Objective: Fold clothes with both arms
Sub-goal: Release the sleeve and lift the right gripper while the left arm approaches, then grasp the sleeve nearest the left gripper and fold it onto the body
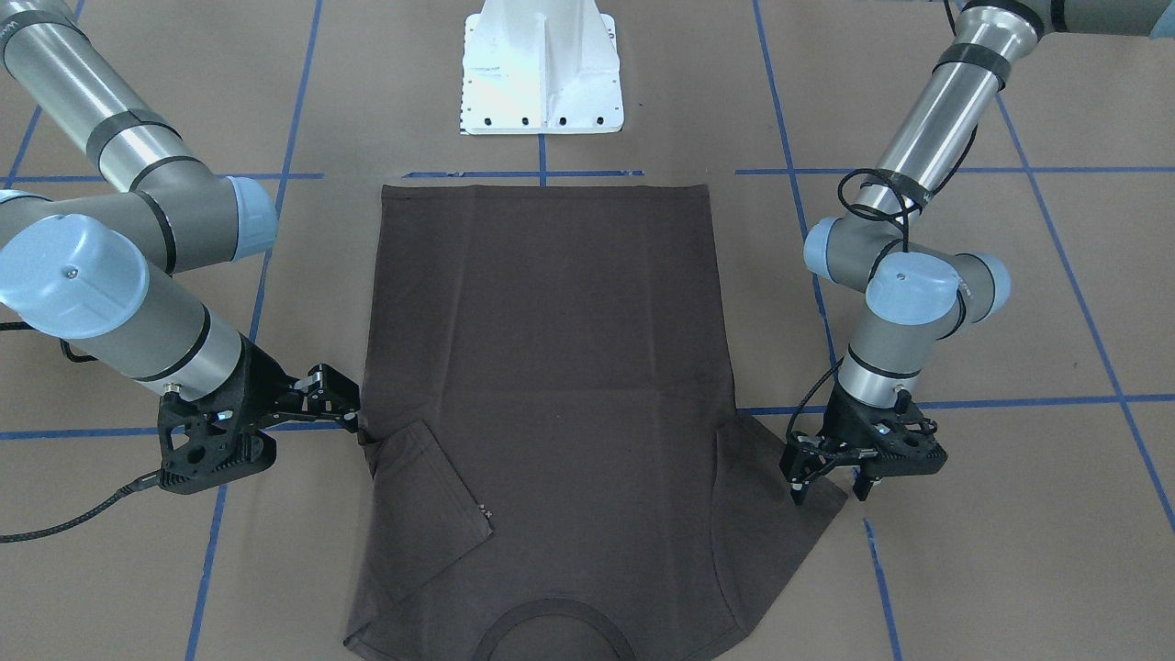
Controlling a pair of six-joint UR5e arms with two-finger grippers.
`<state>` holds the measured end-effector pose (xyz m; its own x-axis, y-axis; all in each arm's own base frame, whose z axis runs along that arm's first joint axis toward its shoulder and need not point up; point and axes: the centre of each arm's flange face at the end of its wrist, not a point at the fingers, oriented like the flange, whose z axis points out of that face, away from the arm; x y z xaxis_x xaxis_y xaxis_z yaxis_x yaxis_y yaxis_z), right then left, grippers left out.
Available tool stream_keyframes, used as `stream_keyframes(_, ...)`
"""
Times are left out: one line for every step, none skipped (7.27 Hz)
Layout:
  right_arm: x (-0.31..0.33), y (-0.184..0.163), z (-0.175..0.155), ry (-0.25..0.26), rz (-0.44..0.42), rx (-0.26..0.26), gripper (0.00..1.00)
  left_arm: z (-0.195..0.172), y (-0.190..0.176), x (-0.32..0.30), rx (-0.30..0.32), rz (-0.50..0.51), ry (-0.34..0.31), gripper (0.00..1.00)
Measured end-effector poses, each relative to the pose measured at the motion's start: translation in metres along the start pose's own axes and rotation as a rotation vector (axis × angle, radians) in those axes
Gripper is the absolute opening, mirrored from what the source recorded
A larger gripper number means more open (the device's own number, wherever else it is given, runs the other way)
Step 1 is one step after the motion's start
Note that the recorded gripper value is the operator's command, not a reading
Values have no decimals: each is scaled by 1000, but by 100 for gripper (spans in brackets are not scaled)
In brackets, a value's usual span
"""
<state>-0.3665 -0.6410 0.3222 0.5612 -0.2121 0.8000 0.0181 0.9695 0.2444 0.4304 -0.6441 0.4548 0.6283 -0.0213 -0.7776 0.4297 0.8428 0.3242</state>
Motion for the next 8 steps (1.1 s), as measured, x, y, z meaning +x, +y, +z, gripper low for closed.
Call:
stream_keyframes(1, 0, 0, 0, 1, 0, 100, 0, 0, 1, 0, 1, 1, 56)
stream_keyframes(1, 0, 1, 0, 1, -1, 100, -1, 0, 1, 1, 1, 2, 42)
stream_keyframes(1, 0, 1, 1, 2, -1, 100, -1, -1, 2, 1, 1, 3, 22)
stream_keyframes(2, 0, 1, 2, 2, -2, 100, -1, -2, 3, 1, 0, 4, 0)
stream_keyframes(2, 0, 2, 2, 3, -2, 100, -2, -3, 6, 2, 1, 6, 0)
stream_keyframes(3, 0, 2, 3, 4, -3, 100, -3, -5, 9, 2, 0, 6, 0)
stream_keyframes(4, 1, 3, 3, 4, -4, 100, -6, -10, 16, -1, -1, 1, 0)
stream_keyframes(6, 2, 4, 5, 4, -4, 100, -13, -19, 37, -8, -4, -5, 0)
